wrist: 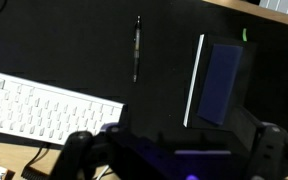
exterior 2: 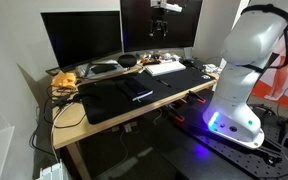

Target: Take the small silver object near the monitor and position it at the edge of the table

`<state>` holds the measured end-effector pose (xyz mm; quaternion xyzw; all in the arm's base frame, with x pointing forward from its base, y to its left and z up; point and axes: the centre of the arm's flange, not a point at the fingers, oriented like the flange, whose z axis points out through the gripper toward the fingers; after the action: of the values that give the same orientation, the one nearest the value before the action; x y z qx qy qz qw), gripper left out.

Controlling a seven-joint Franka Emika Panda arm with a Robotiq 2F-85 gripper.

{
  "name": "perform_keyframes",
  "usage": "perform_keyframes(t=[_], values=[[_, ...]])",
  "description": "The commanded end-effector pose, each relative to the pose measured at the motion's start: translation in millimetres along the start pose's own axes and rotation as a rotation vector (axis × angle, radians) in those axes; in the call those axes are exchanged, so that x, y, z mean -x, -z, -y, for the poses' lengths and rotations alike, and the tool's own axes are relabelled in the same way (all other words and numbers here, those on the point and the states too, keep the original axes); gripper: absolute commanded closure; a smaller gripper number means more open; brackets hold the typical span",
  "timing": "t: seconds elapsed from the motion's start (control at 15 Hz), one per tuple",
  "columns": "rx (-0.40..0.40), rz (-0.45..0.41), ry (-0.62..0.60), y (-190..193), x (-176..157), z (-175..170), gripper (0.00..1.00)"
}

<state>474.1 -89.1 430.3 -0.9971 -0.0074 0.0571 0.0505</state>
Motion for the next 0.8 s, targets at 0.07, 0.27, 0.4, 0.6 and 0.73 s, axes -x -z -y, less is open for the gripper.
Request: perform_keyframes(t=[0.07, 0.27, 0.4, 0.6, 0.73], values=[[0.0, 0.0, 0.0, 0.0, 0.0, 0.0, 0.0], [0.015, -0.011, -0.006, -2.9, -5.0, 3.9, 0.0], [0.015, -0.024, -0.002, -6.9, -17.4, 6.3, 0.0], [0.038, -0.061, 0.02, -18.7, -38.9, 8.0, 0.0], [0.055, -0.085, 0.04, -28.4, -53.5, 9.2, 0.0]])
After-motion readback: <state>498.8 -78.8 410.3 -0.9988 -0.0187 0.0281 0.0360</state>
